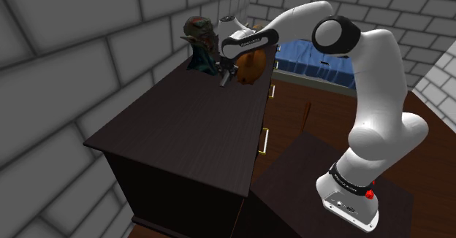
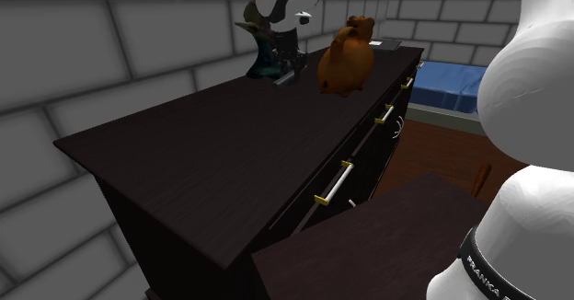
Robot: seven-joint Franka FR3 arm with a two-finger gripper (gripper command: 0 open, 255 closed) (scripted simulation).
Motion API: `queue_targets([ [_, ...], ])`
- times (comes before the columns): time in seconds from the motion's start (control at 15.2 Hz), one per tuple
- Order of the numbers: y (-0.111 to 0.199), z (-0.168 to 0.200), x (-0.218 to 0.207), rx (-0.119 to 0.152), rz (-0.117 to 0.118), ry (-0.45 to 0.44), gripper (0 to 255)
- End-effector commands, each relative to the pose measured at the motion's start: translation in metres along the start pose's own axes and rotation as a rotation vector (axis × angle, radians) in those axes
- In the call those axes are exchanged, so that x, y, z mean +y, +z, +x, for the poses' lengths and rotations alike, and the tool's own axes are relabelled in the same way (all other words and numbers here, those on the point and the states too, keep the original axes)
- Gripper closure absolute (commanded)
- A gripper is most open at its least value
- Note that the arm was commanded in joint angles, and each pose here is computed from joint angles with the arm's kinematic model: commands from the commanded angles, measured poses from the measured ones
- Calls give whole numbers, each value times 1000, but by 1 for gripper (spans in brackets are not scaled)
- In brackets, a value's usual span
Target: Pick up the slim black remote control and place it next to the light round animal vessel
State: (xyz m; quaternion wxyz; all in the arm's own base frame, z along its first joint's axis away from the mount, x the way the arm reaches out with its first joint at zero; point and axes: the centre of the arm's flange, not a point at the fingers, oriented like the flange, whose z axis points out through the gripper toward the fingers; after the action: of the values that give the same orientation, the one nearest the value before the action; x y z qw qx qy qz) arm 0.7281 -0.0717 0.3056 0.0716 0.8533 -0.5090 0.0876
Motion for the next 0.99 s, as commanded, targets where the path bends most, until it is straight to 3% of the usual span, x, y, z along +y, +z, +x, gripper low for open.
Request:
queue_targets([
  [0.0,10,-3,0,0,1,0,255],
  [0.92,82,-19,-2,0,1,0,255],
])
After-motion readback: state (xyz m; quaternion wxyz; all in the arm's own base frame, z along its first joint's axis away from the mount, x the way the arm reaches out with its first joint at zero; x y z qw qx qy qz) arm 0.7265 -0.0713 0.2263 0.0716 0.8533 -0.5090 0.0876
